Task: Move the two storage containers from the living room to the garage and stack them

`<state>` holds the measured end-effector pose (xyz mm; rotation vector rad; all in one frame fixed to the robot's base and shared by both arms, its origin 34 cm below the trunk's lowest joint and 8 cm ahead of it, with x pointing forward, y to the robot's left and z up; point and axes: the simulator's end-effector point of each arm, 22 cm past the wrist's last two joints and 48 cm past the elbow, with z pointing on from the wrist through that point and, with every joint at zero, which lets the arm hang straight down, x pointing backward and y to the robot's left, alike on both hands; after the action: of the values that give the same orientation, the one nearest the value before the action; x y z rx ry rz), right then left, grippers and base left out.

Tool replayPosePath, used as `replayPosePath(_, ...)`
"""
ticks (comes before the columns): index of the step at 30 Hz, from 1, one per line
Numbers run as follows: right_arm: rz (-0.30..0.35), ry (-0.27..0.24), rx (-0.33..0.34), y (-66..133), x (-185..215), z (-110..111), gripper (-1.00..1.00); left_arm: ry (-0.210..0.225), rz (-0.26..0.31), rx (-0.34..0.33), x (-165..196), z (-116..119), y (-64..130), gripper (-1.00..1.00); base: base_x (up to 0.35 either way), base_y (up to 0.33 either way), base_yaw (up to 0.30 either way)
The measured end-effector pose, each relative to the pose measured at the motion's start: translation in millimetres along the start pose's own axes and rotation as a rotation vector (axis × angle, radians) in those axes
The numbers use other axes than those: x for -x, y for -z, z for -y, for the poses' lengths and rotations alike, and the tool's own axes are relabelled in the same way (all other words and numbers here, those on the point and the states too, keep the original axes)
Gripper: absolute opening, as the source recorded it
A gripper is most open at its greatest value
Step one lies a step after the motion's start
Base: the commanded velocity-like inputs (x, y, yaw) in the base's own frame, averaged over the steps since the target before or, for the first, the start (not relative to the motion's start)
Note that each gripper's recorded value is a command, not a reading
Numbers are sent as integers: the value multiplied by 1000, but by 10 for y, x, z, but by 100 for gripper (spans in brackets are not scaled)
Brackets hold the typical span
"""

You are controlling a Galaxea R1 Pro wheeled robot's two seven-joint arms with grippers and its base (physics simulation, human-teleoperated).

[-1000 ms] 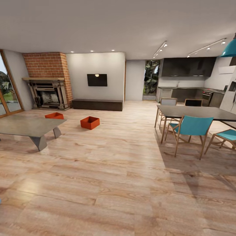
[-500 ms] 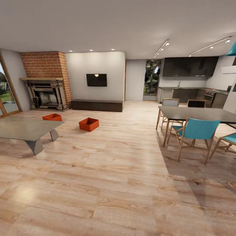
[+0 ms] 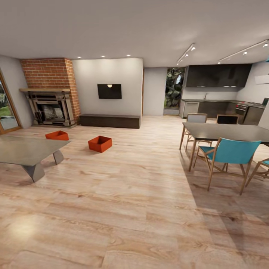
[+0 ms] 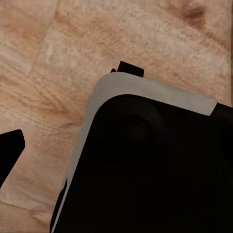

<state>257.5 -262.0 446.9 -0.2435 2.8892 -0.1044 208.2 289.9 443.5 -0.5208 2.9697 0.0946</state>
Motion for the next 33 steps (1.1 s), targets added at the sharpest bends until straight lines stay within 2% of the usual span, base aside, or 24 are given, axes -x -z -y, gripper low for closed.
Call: replayPosePath(33, 2, 1, -2, -1, 6, 16, 100, 1, 3, 1, -6, -6, -1, 100, 324, 0, 0)
